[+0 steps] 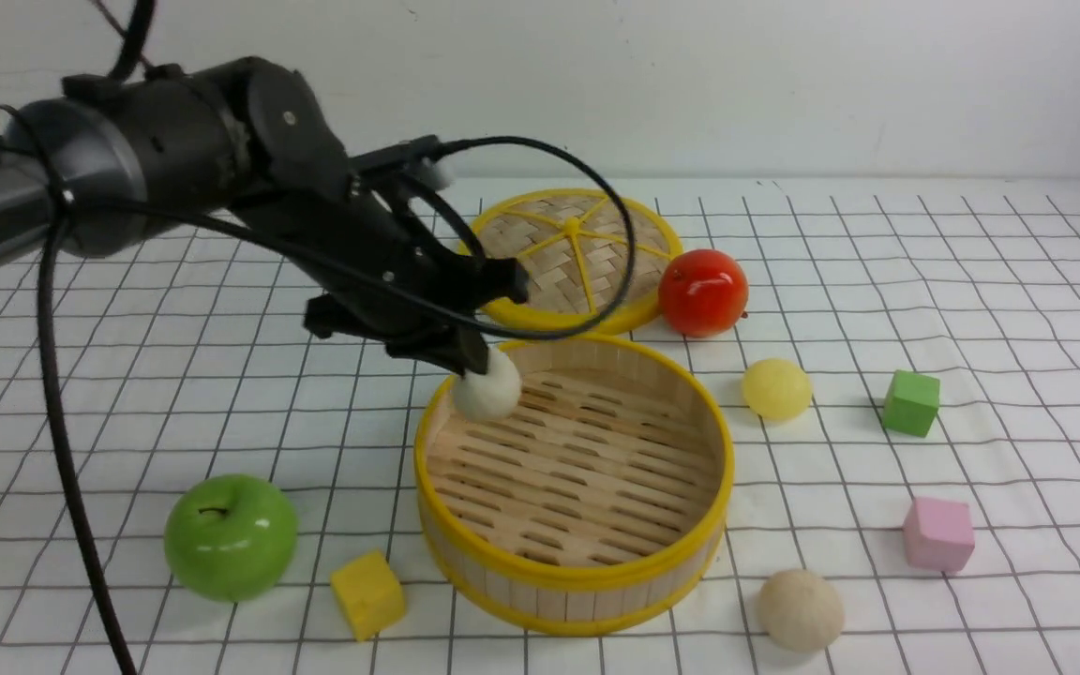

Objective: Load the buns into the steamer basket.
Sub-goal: Use the left arm to put the steamed stuffed bun into the steamer

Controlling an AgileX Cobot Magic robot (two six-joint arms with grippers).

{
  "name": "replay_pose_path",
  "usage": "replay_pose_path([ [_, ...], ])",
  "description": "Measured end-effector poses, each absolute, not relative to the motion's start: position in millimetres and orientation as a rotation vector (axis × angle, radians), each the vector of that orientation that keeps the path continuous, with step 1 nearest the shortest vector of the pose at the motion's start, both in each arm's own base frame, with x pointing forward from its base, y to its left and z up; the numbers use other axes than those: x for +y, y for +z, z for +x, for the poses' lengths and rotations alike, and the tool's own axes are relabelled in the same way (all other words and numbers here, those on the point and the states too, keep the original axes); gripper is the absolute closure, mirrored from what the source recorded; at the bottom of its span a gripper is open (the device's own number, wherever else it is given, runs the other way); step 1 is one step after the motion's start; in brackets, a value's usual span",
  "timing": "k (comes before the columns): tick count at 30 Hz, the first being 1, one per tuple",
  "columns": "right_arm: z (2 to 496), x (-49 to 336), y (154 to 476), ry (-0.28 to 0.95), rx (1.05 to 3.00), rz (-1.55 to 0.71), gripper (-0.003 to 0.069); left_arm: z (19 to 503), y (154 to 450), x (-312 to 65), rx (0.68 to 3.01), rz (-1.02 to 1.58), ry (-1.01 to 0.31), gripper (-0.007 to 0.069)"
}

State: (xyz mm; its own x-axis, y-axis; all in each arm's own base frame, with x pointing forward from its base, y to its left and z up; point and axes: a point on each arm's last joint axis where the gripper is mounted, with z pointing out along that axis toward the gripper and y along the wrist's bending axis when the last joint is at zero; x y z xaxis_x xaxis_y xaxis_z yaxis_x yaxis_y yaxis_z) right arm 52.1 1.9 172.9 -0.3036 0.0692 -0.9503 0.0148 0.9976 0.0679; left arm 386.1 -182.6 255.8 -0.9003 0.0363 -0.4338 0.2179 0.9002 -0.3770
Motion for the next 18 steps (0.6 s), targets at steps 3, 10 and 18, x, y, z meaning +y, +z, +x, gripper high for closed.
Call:
replay_pose_path([
  [3, 52.1, 1.9, 172.9, 0.054, 1.879, 0.061, 0.0419, 388.2, 239.2, -196.8, 2.644, 0.225, -0.579, 0.0638],
  [10, 52.1, 1.9, 172.9, 0.054, 1.879, 0.061, 0.0419, 395.9, 216.0, -197.8, 2.682, 0.188, -0.545, 0.0606],
  [18, 52.1, 1.9, 172.9, 0.054, 1.879, 0.061, 0.0419, 387.9, 231.2, -194.9, 2.695, 0.212, -0.544, 0.0319],
])
